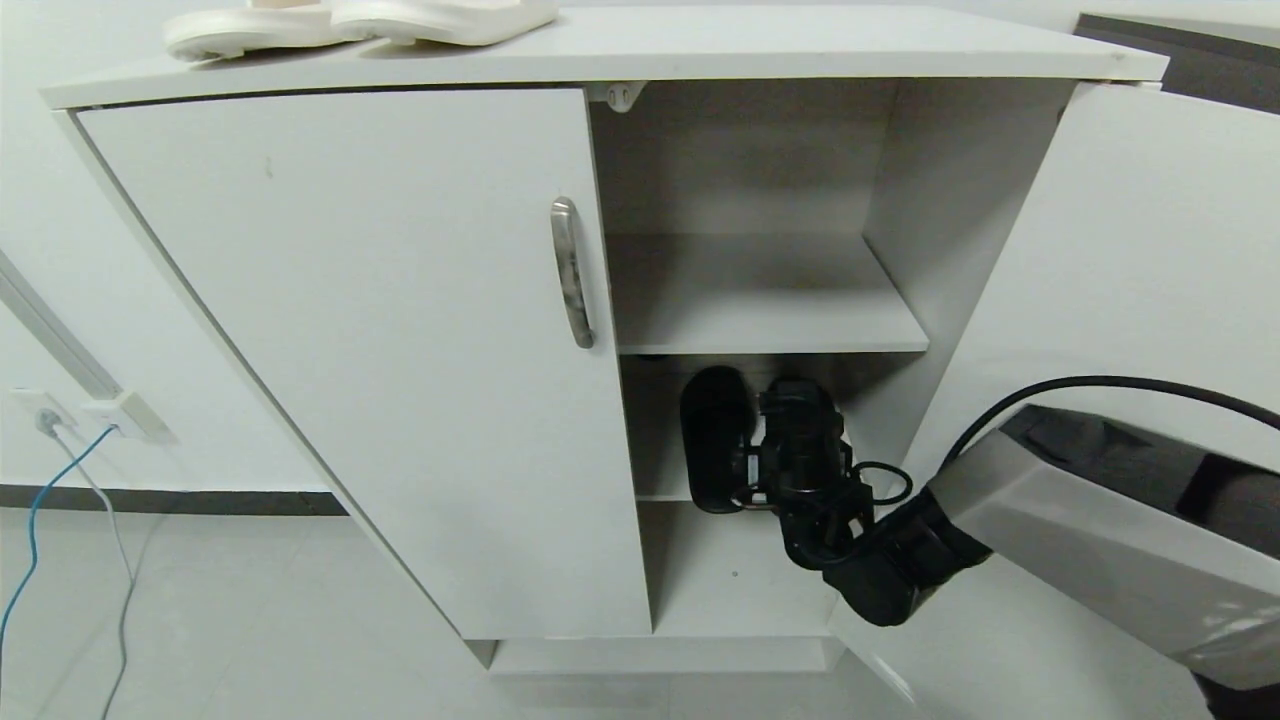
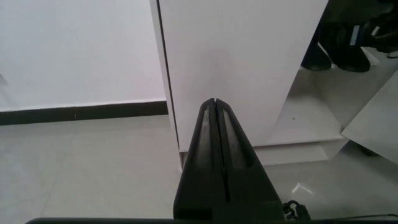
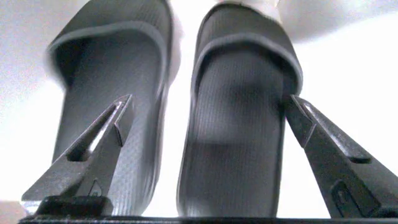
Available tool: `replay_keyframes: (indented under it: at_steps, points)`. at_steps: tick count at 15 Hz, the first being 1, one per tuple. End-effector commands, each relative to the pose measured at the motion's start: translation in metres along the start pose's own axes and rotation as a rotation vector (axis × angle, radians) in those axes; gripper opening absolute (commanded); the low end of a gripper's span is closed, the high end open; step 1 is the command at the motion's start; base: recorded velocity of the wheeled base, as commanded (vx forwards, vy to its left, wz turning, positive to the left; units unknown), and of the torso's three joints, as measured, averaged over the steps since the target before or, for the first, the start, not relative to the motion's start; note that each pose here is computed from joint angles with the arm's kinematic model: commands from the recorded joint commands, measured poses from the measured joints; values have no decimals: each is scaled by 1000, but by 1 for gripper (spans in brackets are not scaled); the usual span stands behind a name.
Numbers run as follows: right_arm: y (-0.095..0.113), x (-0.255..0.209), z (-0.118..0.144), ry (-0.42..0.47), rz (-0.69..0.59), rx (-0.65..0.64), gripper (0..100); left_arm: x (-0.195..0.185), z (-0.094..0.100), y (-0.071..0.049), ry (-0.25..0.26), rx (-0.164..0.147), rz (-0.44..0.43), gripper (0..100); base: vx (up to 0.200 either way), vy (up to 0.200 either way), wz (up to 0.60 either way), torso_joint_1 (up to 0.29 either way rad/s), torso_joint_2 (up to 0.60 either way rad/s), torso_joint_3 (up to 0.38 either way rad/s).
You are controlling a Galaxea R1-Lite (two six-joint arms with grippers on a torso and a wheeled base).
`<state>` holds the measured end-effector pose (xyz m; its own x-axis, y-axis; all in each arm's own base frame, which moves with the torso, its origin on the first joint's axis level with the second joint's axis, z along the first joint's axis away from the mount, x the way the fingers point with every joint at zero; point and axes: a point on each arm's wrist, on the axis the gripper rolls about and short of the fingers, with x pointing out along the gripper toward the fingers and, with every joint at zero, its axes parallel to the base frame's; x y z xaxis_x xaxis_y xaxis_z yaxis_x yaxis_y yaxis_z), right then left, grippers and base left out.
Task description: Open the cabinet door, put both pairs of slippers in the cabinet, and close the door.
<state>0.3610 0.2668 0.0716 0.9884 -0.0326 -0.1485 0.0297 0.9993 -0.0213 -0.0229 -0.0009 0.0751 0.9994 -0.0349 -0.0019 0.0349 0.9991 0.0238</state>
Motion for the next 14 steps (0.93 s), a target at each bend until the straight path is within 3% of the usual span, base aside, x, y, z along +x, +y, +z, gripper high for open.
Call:
replay_keyframes:
  at_steps: [1, 4, 7, 10, 14]
  points:
    - [-7, -46, 20, -9, 53, -2, 100, 0, 0, 0, 1, -1, 1, 0, 0, 0, 0, 0, 0, 0]
    - [-22, -91, 20, 4, 108, -21, 100, 0, 0, 0, 1, -1, 1, 0, 0, 0, 0, 0, 0, 0]
    - [-42, -130, 22, 17, 185, -35, 100, 0, 0, 0, 1, -2, 1, 0, -200, 0, 0, 4, -2, -2]
    - [-44, -148, 30, 10, 244, -44, 100, 0, 0, 0, 1, -2, 1, 0, -200, 0, 0, 2, 2, 2]
    - [-42, -149, 30, 11, 252, -48, 100, 0, 0, 0, 1, -2, 1, 0, 0, 0, 0, 0, 0, 0]
